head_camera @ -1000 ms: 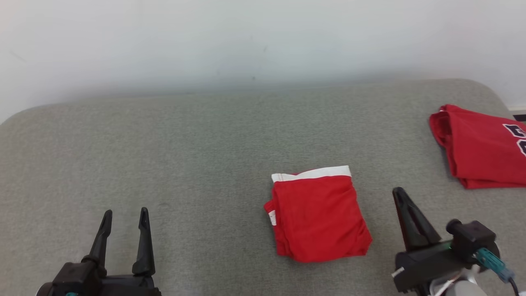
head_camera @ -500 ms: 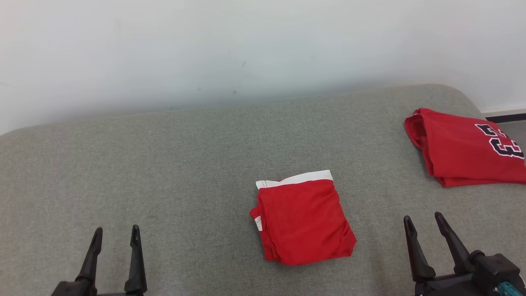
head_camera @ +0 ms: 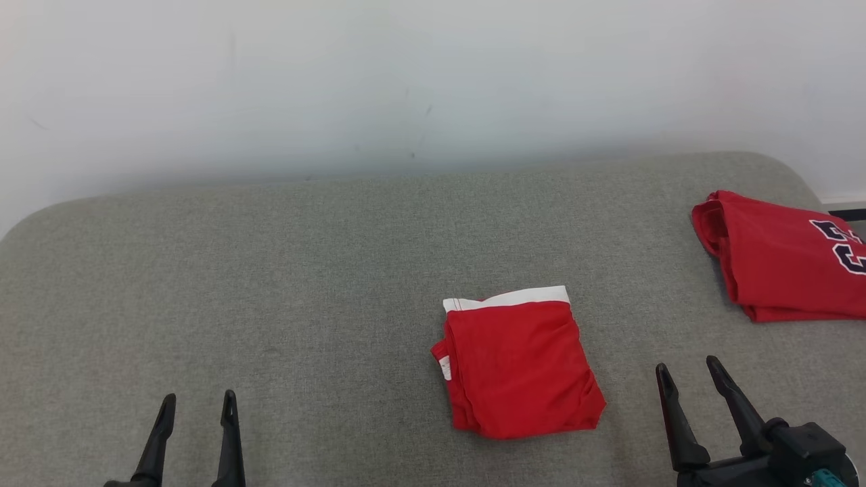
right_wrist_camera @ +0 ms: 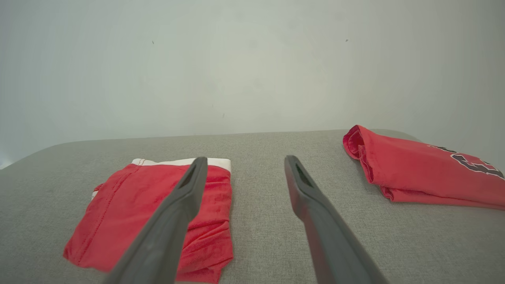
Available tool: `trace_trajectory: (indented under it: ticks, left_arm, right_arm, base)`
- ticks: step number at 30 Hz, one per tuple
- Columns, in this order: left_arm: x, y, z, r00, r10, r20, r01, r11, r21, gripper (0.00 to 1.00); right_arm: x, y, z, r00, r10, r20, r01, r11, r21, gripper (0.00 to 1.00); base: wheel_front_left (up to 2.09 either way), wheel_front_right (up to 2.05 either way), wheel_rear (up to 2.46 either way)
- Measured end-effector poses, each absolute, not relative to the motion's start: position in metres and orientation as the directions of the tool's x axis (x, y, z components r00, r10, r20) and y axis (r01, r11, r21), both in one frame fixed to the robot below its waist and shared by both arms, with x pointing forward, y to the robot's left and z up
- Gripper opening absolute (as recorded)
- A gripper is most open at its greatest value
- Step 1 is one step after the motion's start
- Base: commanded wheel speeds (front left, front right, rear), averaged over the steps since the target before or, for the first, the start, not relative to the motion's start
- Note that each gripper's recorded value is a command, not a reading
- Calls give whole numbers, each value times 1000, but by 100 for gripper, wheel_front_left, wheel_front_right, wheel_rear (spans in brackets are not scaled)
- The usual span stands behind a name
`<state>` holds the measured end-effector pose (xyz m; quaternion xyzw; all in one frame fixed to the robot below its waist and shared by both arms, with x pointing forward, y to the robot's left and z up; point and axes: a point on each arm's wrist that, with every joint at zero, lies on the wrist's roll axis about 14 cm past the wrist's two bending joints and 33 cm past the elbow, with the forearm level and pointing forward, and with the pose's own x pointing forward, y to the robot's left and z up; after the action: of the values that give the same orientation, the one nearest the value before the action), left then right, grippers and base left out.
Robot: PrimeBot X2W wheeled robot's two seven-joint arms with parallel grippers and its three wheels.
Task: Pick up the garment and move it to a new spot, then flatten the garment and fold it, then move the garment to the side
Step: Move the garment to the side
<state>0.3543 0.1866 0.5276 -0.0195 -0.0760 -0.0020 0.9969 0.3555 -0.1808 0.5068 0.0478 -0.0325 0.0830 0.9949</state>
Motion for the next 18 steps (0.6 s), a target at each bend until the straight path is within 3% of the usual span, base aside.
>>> trace_trajectory:
  ticks: [18]
  left_arm:
    - [352,189,526,989,10,148,-4,999,-39,100]
  right_arm:
    - [357,-174,500,982,182,53,-187,978,96,100]
  base:
    - [0,0,0]
